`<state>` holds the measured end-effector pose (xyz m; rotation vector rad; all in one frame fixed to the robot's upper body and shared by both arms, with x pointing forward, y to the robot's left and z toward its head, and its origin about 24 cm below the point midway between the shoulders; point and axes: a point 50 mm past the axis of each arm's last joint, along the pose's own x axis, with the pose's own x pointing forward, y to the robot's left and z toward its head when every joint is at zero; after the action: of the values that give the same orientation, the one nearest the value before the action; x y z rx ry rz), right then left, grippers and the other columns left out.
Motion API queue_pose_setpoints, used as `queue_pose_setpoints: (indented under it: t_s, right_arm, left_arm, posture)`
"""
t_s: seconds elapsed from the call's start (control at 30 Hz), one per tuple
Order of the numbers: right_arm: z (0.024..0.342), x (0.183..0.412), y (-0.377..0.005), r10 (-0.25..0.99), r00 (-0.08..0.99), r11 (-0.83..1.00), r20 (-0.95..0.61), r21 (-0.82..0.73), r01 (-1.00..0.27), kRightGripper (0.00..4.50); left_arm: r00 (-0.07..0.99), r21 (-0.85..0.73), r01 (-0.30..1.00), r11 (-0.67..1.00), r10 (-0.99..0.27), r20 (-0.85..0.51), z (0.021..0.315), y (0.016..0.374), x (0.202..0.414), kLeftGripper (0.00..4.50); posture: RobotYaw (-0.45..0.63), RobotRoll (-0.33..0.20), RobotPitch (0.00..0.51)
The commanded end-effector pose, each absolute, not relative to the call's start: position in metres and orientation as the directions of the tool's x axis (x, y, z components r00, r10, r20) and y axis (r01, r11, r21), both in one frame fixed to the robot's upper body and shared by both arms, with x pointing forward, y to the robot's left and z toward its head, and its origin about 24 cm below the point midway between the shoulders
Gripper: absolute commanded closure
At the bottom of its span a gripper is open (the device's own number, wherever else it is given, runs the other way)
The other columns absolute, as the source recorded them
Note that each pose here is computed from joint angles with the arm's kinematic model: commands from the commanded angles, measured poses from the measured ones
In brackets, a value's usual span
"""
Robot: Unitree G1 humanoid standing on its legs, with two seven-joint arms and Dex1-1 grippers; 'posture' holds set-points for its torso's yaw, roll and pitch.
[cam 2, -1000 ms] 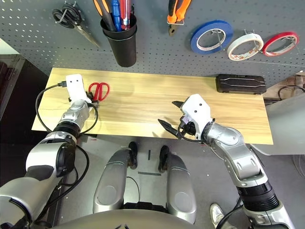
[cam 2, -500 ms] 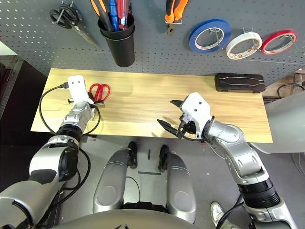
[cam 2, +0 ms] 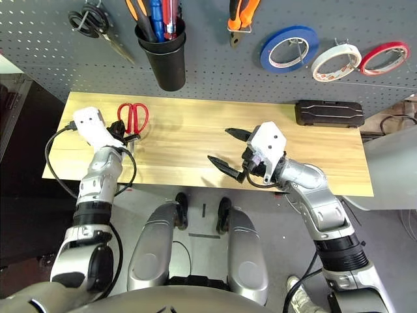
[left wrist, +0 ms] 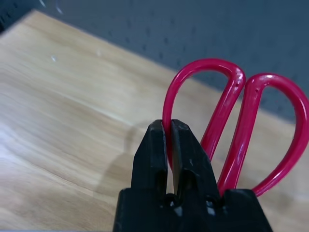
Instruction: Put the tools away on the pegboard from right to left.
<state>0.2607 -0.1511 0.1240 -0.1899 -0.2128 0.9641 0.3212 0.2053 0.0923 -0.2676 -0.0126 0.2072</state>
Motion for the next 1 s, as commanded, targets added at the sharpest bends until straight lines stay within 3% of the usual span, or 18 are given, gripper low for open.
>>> queue_pose_setpoints:
  t_s: [0.03, 0.37, 0.7, 1.0]
  right_arm:
    - [0.121, 0.260, -0.152, 0.835, 0.522, 0.550, 0.175, -0.254, -0.795, 0.00]
    - [0.124, 0.269, -0.140, 0.817, 0.438, 0.552, 0.374, -0.293, -0.781, 0.00]
    - [0.123, 0.277, -0.135, 0.814, 0.405, 0.542, 0.416, -0.294, -0.787, 0.00]
    - [0.132, 0.278, -0.137, 0.805, 0.408, 0.553, 0.431, -0.294, -0.780, 0.00]
  left_arm:
    - [0.971, -0.320, -0.220, 0.922, 0.239, 0.020, 0.099, 0.212, 0.310, 4.49]
    - [0.949, -0.400, -0.137, 0.906, 0.236, 0.211, 0.138, 0.214, 0.292, 4.49]
    - [0.927, -0.426, -0.071, 0.902, 0.218, 0.306, 0.165, 0.210, 0.281, 4.49]
    - [0.899, -0.423, -0.007, 0.906, 0.192, 0.395, 0.199, 0.208, 0.287, 4.49]
  posture:
    - [0.22, 0.000, 0.336]
    - [0.29, 0.000, 0.313]
    - [0.33, 0.000, 0.296]
    - [0.32, 0.000, 0.288]
